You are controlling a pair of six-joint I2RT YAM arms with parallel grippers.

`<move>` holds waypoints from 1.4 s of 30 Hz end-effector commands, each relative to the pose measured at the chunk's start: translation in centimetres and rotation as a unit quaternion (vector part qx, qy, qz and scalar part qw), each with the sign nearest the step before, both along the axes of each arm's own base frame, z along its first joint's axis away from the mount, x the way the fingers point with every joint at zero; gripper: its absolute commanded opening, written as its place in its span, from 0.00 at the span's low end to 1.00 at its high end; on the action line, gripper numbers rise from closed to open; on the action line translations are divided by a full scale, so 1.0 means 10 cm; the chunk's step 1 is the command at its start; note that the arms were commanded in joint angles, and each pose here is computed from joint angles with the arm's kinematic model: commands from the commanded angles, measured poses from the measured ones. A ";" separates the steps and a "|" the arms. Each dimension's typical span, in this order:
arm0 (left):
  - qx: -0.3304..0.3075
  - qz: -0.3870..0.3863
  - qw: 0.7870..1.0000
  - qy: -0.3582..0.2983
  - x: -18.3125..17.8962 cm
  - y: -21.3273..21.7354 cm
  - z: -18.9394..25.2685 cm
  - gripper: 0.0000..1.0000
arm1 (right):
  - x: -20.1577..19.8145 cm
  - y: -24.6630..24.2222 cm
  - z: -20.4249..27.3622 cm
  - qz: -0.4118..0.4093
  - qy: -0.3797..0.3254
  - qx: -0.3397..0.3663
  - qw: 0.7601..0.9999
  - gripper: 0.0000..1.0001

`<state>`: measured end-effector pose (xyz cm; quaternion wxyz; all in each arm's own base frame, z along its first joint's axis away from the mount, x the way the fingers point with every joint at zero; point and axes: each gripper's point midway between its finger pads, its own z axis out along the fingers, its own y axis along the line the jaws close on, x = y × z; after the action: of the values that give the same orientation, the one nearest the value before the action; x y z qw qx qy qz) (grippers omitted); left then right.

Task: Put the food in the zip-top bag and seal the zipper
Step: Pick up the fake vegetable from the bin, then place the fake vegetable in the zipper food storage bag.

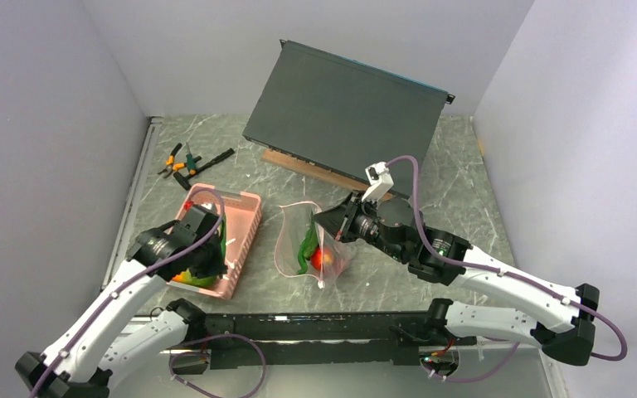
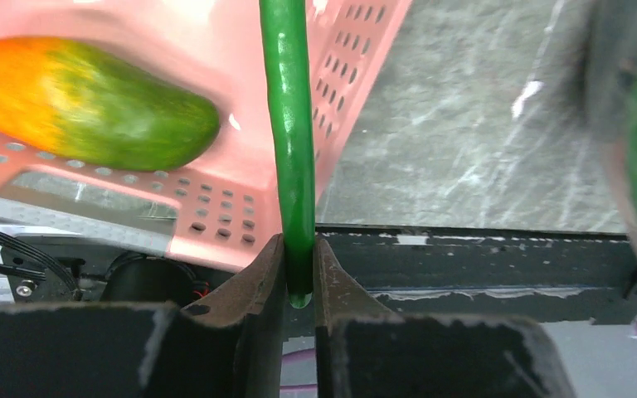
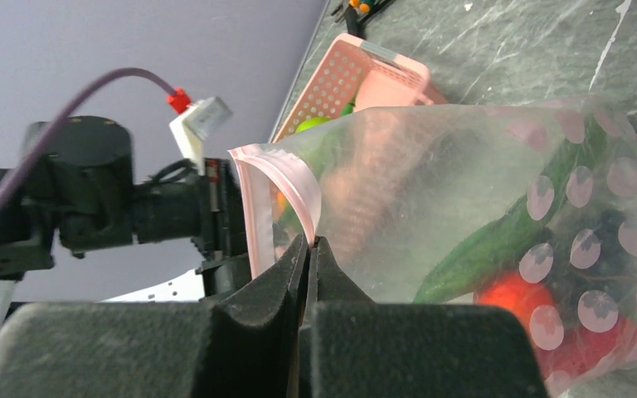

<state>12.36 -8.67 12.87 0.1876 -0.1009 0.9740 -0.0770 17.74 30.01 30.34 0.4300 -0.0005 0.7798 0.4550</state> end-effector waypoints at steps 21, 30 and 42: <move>-0.289 -0.150 0.941 -0.096 -0.89 -0.43 1.12 0.00 | 0.12 0.15 0.13 0.004 -0.035 -0.005 0.999 0.00; -0.365 -0.231 0.896 -0.108 -1.41 -0.44 1.49 0.00 | 0.29 0.27 0.11 0.002 -0.083 -0.064 0.995 0.00; -0.370 -0.253 0.890 -0.084 -1.58 -0.42 1.58 0.00 | 0.40 0.31 0.02 -0.003 -0.099 -0.098 0.990 0.00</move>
<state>-2.78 -12.92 28.39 0.2090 0.0866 0.8455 -0.4837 20.80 32.88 27.74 0.4710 -0.0900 0.7984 0.3641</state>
